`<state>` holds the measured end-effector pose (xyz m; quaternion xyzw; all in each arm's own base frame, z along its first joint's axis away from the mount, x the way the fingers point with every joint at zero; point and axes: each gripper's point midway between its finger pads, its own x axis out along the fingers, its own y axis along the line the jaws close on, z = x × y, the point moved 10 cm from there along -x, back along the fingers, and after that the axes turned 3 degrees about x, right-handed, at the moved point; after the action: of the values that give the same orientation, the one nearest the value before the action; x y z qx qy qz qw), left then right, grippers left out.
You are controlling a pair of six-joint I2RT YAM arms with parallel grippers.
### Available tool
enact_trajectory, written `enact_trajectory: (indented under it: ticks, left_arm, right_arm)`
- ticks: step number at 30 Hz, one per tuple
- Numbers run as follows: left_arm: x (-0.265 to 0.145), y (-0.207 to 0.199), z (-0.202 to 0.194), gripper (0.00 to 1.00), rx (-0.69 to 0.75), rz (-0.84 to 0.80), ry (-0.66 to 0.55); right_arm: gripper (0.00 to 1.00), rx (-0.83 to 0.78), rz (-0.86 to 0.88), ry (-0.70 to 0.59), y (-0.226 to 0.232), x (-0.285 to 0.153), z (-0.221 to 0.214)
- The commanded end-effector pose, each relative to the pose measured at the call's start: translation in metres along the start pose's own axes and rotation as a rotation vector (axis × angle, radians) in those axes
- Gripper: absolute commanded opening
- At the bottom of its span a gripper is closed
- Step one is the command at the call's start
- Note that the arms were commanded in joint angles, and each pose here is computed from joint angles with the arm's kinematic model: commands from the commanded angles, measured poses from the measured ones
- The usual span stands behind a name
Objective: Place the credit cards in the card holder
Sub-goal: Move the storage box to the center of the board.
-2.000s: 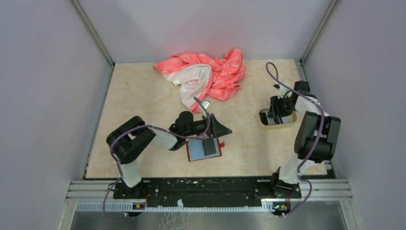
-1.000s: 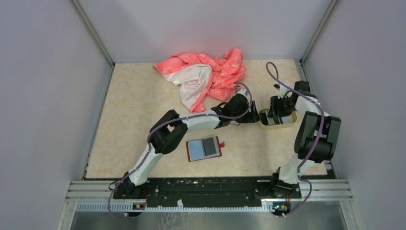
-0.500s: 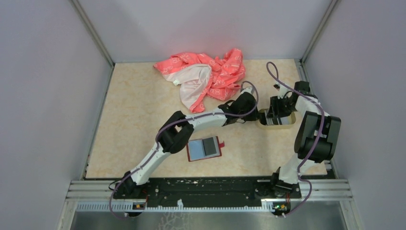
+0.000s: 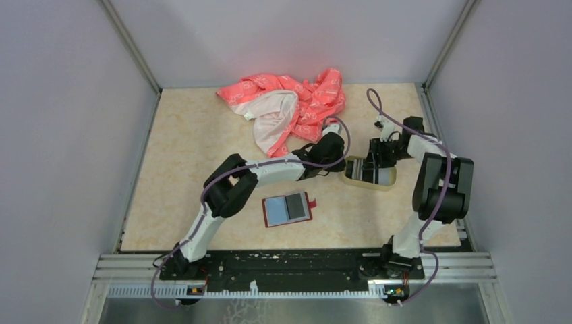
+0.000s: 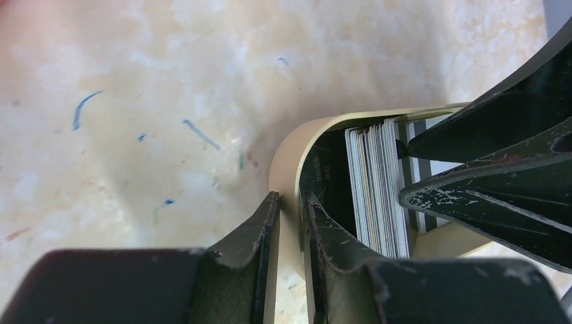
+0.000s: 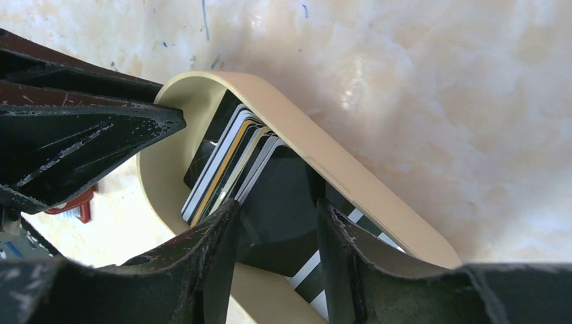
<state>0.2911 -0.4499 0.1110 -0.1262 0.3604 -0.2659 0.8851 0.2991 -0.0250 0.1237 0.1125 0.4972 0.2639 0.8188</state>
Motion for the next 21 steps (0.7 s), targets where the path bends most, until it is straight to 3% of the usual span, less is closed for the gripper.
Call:
enact_trajectory:
  ticks: [1, 6, 12, 16, 21]
  left_arm:
    - [-0.016, 0.018, 0.001, 0.24, 0.034, 0.075, -0.013]
    - [-0.029, 0.021, 0.006, 0.32, 0.015, 0.062, -0.029]
    - [-0.052, 0.008, 0.03, 0.56, 0.04, -0.04, -0.087]
    - [-0.077, 0.002, 0.044, 0.62, 0.082, -0.13, -0.144]
    - [-0.107, -0.003, 0.043, 0.61, 0.142, -0.394, -0.184]
  right_arm:
    - [0.45, -0.006, 0.084, 0.025, 0.016, 0.016, -0.002]
    - [0.45, -0.039, 0.123, 0.047, 0.029, 0.025, 0.0]
    - [0.47, -0.124, 0.113, -0.011, 0.038, 0.008, 0.009]
    - [0.48, -0.154, 0.096, -0.015, 0.039, 0.003, 0.011]
    - [0.47, -0.179, 0.06, -0.023, 0.039, -0.003, 0.014]
